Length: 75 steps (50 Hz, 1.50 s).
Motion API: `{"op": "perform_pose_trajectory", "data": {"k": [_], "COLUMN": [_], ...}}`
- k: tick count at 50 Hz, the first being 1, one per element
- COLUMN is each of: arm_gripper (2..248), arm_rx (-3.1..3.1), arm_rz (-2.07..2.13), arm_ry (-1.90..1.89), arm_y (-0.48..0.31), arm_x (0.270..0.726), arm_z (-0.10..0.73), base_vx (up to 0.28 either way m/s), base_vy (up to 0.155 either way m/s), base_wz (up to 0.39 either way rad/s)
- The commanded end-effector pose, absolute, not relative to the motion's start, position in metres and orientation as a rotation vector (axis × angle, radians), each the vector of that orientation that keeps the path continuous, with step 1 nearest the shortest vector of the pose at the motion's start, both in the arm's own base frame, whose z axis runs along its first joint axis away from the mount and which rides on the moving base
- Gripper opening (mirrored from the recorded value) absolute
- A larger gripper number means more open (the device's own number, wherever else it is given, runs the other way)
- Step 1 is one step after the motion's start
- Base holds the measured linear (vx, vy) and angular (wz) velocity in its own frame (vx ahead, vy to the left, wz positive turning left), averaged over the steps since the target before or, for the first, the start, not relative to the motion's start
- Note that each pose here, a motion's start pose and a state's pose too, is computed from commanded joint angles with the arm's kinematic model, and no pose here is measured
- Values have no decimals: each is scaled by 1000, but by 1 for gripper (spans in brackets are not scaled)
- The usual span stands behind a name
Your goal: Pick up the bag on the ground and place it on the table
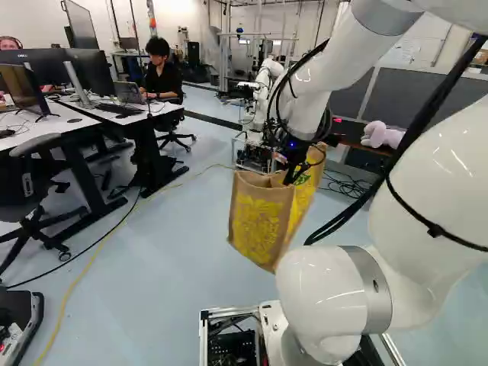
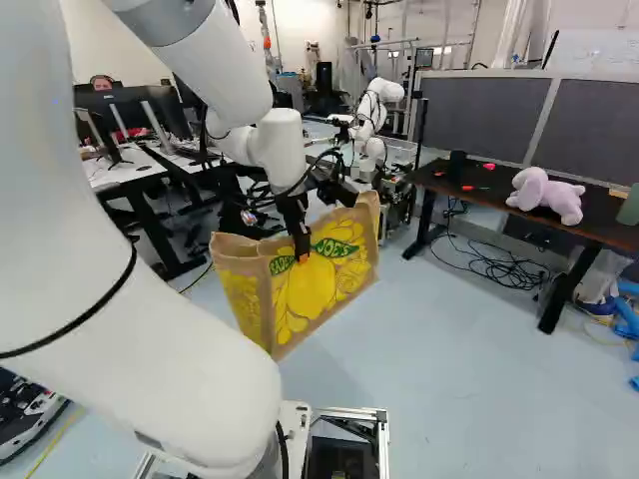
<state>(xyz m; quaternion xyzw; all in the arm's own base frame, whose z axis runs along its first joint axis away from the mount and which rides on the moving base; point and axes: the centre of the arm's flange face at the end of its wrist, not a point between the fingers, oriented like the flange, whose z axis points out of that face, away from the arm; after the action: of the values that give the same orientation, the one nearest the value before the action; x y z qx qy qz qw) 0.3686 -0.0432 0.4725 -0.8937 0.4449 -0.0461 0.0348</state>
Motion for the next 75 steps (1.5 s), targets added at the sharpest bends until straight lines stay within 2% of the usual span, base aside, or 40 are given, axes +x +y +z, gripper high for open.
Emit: {"op": "perform_pose_trajectory", "data": {"k": [75], "arm_gripper": [21], "arm_rx": [-2835], "arm_rz": [-82], "arm_ry": [1296], "arm_y": [-36], "arm_x": [374], "arm_z": [586], "base_vx": [0], "base_vy": [0], "base_wz": [0]}}
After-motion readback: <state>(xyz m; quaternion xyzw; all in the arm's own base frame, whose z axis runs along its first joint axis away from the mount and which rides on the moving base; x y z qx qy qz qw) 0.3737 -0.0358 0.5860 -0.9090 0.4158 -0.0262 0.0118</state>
